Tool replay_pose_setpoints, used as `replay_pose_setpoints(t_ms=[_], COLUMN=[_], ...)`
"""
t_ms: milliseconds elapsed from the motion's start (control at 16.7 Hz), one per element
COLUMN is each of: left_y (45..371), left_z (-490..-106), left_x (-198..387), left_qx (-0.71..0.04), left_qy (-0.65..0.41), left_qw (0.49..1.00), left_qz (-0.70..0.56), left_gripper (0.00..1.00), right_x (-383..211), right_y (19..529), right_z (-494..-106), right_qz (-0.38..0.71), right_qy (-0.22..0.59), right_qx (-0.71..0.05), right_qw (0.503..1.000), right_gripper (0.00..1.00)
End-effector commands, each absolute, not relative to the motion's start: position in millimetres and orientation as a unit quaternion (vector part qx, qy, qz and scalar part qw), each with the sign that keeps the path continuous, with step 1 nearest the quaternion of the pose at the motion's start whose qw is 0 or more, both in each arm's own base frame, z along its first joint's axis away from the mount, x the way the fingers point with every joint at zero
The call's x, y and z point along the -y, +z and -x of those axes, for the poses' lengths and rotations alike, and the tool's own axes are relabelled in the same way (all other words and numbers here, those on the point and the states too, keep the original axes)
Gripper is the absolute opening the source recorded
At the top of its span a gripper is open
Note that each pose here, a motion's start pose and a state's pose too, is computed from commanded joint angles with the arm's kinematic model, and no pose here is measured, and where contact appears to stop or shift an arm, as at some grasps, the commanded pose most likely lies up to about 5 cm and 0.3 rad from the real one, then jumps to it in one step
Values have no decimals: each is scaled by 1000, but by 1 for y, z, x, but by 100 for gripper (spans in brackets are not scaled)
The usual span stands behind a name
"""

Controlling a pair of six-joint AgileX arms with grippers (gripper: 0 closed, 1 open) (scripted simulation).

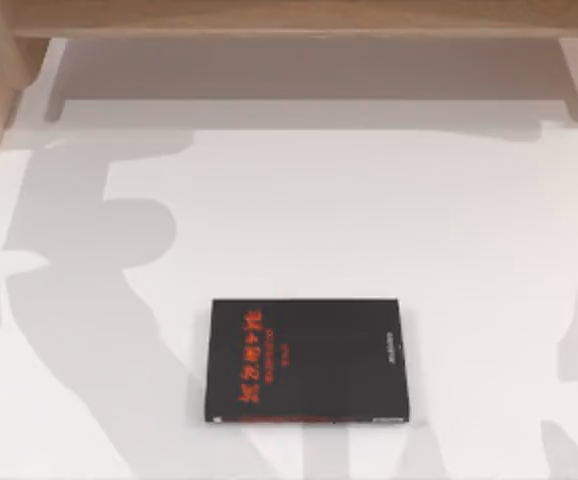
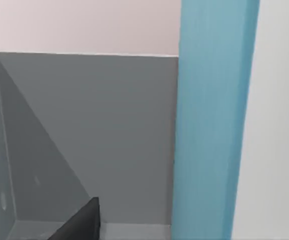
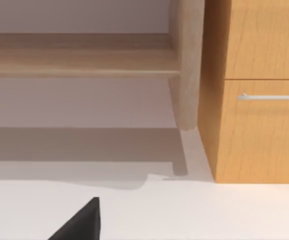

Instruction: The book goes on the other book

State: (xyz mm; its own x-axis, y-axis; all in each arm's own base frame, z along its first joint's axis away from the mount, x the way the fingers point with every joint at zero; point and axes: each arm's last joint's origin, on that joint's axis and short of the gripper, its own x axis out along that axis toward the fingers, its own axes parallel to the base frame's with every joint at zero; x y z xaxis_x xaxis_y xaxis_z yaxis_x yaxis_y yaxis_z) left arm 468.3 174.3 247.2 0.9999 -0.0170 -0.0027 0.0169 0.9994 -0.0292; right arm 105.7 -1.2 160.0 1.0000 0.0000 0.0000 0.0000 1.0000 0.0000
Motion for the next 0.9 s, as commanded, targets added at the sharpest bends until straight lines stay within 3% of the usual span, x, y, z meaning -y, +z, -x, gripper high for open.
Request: replay_pose_setpoints(t_ms=[120,900], left_y=[247,247], left_z=[-468,-468], left_x=[-174,-174], left_qx=[-1,-1], left_qy=[-8,-8], left_qw=[1000,1000], left_qz=[15,15], left_gripper=[100,2], right_x=[1,1], right_y=[160,160], right_z=[-106,-106], right_qz=[0,0], right_qy=[0,0], right_qx=[0,0], right_qw=[1000,1000], right_gripper=[100,100])
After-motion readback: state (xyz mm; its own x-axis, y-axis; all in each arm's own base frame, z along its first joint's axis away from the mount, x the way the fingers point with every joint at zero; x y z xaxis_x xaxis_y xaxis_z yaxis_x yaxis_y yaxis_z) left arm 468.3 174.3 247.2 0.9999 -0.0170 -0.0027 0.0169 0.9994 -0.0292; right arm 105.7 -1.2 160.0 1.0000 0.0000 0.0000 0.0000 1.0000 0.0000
